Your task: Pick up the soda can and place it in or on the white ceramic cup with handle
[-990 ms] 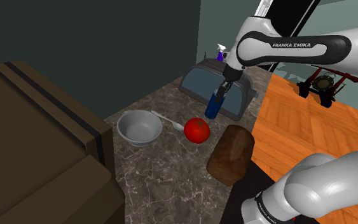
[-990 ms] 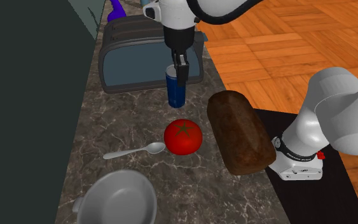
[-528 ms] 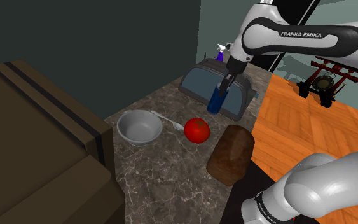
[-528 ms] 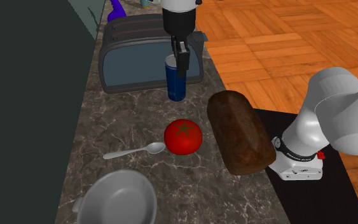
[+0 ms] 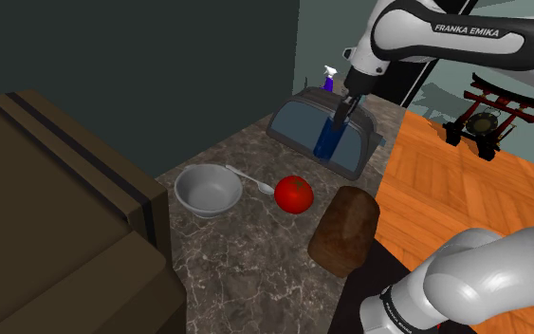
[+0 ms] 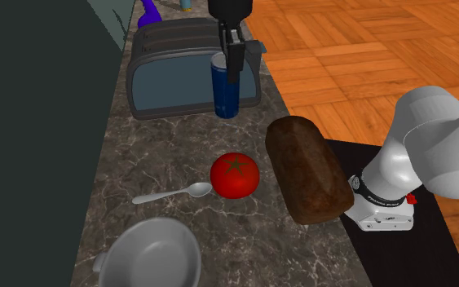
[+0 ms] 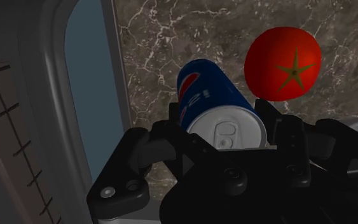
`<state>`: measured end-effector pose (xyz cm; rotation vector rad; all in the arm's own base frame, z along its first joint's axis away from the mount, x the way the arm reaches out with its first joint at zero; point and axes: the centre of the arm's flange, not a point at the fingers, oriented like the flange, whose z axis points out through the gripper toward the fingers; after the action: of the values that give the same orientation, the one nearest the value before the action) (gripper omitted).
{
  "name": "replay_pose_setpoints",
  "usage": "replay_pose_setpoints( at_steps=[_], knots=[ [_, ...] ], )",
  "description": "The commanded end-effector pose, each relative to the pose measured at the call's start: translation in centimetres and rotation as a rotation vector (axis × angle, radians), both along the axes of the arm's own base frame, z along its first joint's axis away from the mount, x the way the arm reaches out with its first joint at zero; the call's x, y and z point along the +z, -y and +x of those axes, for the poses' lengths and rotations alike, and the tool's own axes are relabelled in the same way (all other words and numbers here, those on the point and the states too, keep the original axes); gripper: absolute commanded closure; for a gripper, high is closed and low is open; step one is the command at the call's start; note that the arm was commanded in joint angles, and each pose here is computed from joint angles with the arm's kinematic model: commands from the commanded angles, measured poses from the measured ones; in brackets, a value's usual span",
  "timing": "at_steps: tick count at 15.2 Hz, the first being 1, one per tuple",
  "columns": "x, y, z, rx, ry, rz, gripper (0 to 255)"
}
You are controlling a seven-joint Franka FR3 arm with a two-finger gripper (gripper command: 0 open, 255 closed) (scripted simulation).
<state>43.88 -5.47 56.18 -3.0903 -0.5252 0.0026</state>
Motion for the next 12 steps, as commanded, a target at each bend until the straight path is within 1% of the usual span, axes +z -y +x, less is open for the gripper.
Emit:
replay_pose_setpoints(
  at_steps=[1, 3, 12],
  knots=[
    [1.1, 0.0, 0.0, 0.000, 0.000, 0.000, 255],
    [1.8, 0.0, 0.0, 0.000, 0.000, 0.000, 255],
    [3.4, -11.5, 2.3, 0.000, 0.000, 0.000, 255]
  ],
)
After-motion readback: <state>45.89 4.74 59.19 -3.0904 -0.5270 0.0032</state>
